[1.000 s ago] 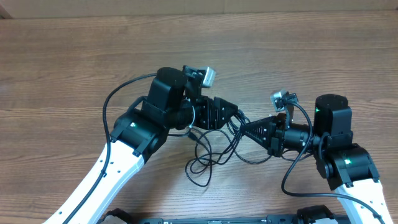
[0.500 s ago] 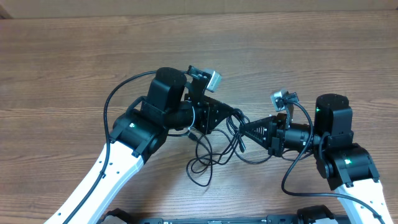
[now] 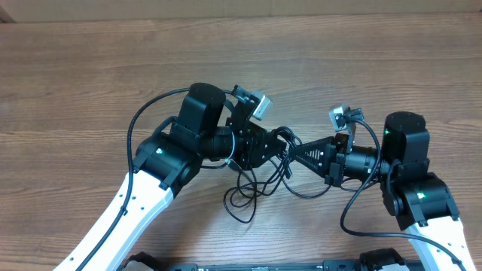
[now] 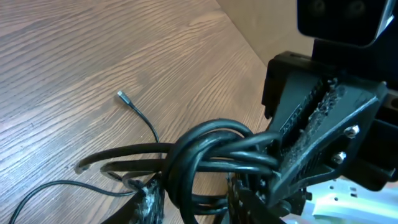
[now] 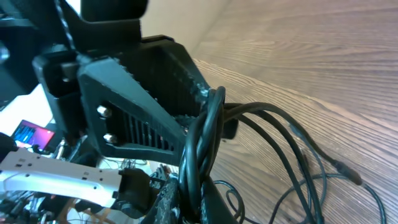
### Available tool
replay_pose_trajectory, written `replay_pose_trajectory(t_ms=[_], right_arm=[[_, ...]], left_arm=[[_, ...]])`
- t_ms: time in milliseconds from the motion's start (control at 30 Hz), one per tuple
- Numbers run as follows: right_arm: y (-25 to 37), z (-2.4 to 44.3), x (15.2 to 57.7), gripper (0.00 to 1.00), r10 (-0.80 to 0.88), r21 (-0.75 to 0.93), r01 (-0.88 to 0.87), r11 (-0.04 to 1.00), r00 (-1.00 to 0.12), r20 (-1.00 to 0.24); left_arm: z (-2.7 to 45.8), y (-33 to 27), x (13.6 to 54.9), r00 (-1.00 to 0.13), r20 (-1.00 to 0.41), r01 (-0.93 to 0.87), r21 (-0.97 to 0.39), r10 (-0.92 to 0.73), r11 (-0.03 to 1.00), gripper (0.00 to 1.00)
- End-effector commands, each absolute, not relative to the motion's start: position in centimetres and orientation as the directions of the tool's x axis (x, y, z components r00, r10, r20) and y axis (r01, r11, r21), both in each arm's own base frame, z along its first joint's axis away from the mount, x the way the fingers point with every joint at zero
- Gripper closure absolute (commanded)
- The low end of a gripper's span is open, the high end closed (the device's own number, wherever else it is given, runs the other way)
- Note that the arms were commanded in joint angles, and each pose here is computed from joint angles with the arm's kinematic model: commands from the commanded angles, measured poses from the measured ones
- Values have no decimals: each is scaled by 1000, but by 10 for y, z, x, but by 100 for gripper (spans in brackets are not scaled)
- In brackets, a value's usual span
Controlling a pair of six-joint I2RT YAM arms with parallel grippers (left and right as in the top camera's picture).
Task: Untangle cables
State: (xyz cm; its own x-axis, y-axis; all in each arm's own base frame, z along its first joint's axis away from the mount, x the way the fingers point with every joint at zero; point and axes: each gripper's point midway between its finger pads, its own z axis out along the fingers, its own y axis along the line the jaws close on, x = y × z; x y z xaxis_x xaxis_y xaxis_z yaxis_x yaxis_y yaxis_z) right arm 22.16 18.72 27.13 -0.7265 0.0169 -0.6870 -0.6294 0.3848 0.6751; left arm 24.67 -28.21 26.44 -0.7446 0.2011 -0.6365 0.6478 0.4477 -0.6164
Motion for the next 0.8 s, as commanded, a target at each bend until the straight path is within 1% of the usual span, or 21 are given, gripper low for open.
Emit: replay_pose_trajectory(t_ms=[0, 33, 67, 100, 133, 167, 333, 400, 433, 500, 533, 567, 633, 667, 700, 733, 767], right_arm=[[195, 291, 206, 96, -6, 677, -689, 258, -702, -712], [195, 293, 204, 96, -11, 675, -698, 239, -697, -717], [197, 298, 200, 96, -17, 668, -715, 207, -685, -728], [197, 298, 200, 96, -17, 669, -714, 208, -686, -727], [197, 297, 200, 96, -18, 672, -711, 209, -690, -724], [197, 297, 199, 96, -18, 675, -708, 209, -693, -721], [196, 292, 198, 96, -21, 694, -686, 218, -715, -699], [195, 289, 200, 96, -17, 699, -674, 240, -723, -691], [194, 286, 202, 96, -14, 703, -662, 259, -731, -683], [190, 273, 210, 96, 3, 711, -616, 340, -755, -656], [184, 262, 219, 90, 21, 705, -572, 419, -770, -637], [180, 256, 223, 86, 31, 698, -551, 458, -774, -632], [173, 246, 231, 68, 49, 678, -507, 532, -781, -623], [170, 244, 235, 59, 55, 668, -497, 554, -778, -625], [168, 243, 237, 46, 60, 658, -492, 570, -774, -630], [167, 242, 239, 39, 63, 651, -489, 581, -770, -635], [166, 242, 241, 37, 57, 634, -499, 591, -758, -650]], left_arm=[[275, -285, 241, -712, -668, 688, -600, 217, 408, 66], [275, -285, 241, -711, -669, 688, -600, 217, 408, 67], [275, -285, 242, -710, -670, 688, -597, 215, 413, 69], [275, -285, 243, -709, -672, 688, -594, 213, 416, 77], [275, -284, 245, -707, -675, 688, -589, 210, 424, 90], [275, -284, 246, -706, -677, 687, -586, 208, 429, 96], [279, -285, 250, -692, -695, 699, -577, 194, 422, 96], [281, -286, 252, -685, -703, 703, -571, 189, 425, 96], [280, -285, 254, -687, -703, 696, -566, 182, 441, 96], [272, -278, 264, -715, -682, 647, -562, 154, 516, 96], [262, -269, 272, -756, -644, 572, -562, 117, 597, 96], [254, -261, 276, -781, -618, 517, -557, 91, 650, 96], [241, -249, 280, -814, -579, 433, -539, 56, 723, 96], [237, -244, 281, -825, -563, 401, -532, 42, 746, 96], [233, -240, 282, -836, -548, 371, -528, 28, 764, 96], [230, -238, 281, -841, -541, 359, -523, 24, 773, 96], [230, -238, 281, -842, -538, 356, -521, 25, 776, 96]])
